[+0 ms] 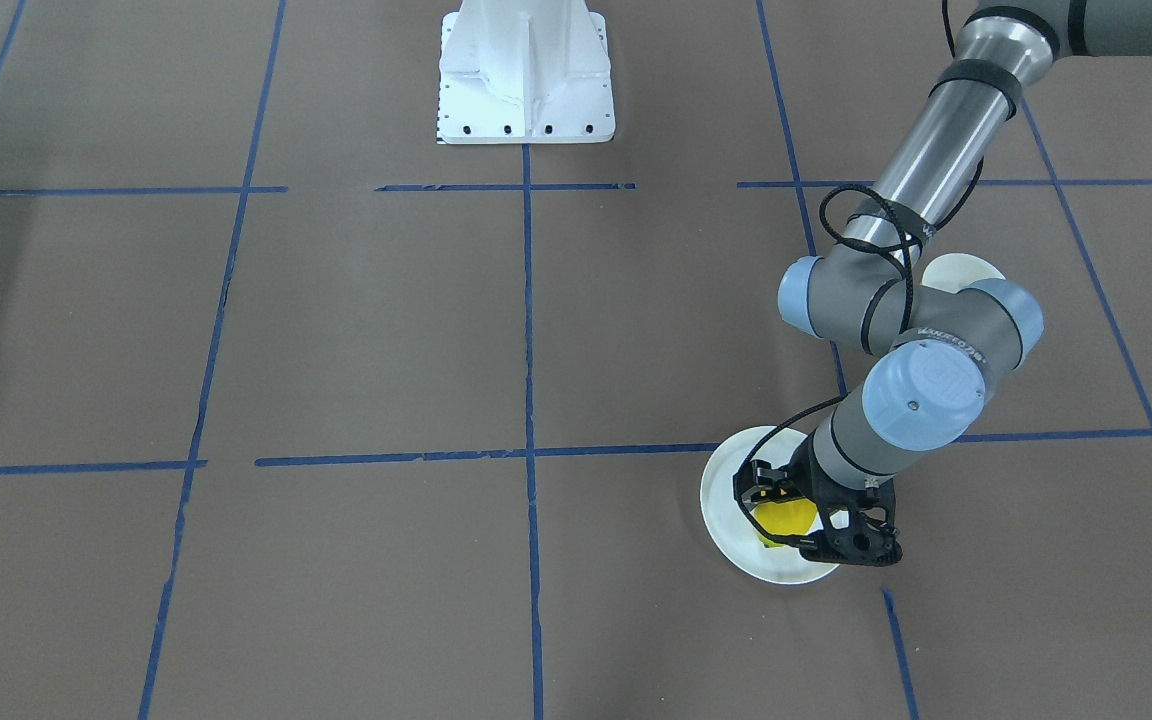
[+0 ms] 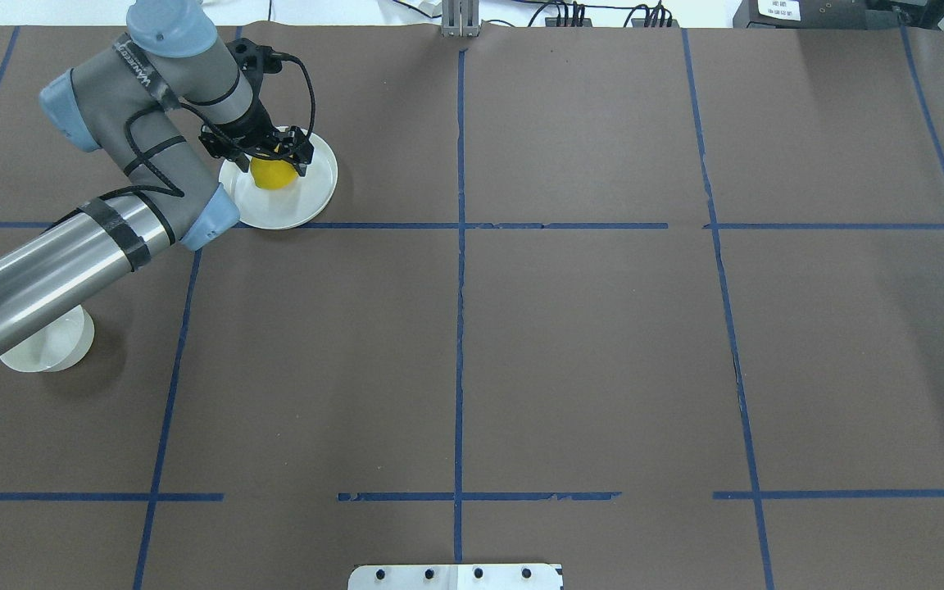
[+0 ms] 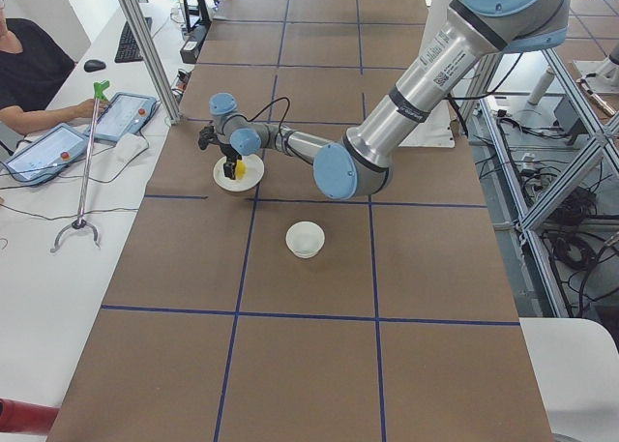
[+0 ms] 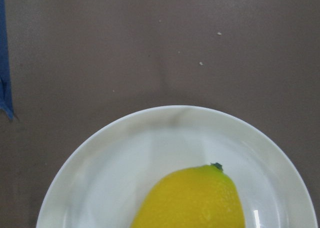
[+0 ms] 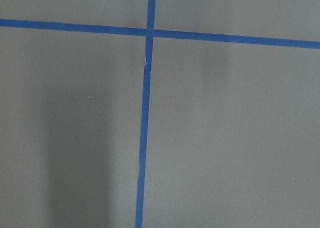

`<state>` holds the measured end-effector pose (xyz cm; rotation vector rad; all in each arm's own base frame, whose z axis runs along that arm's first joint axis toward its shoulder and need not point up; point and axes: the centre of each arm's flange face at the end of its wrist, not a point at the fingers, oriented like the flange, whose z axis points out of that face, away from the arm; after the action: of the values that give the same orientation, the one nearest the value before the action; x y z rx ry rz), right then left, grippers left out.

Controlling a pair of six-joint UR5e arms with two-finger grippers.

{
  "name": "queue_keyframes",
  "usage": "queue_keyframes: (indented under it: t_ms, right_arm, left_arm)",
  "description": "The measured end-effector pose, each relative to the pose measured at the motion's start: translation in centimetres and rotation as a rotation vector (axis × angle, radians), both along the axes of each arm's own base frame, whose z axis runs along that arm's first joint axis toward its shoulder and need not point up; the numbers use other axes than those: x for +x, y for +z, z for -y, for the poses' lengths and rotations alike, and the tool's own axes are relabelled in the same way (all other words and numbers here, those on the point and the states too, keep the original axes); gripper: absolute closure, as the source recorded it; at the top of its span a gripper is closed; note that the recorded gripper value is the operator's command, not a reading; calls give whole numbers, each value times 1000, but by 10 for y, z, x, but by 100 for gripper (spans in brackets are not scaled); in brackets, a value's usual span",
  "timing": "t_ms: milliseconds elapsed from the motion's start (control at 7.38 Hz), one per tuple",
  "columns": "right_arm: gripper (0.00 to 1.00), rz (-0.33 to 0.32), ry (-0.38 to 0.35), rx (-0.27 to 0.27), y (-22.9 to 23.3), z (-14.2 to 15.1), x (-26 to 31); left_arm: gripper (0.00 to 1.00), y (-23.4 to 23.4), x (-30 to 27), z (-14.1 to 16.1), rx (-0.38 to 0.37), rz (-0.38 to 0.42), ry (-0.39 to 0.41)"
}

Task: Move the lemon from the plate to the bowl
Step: 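Lower the left gripper and close it around the lemon, then lift the lemon with the left gripper and carry it over the white bowl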

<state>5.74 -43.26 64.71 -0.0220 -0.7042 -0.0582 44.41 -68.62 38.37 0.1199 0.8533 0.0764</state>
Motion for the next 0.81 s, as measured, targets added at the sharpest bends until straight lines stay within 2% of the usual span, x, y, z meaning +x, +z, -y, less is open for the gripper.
queue_keyframes:
  t_ms: [135,271,542,812]
  right_arm:
    - [0,0,0,0,0,0,0]
    - [0,0,0,0,0,0,0]
    - [0,0,0,0,0,0,0]
    - [0,0,0,0,0,0,0]
  left_arm:
    - [79,1,1,0,0,0,0]
    - [98,1,1,0,1,0,0]
    - [100,-4,-10,5,8,-7,-11]
    - [100,-17,-49,6,25,-25,-47]
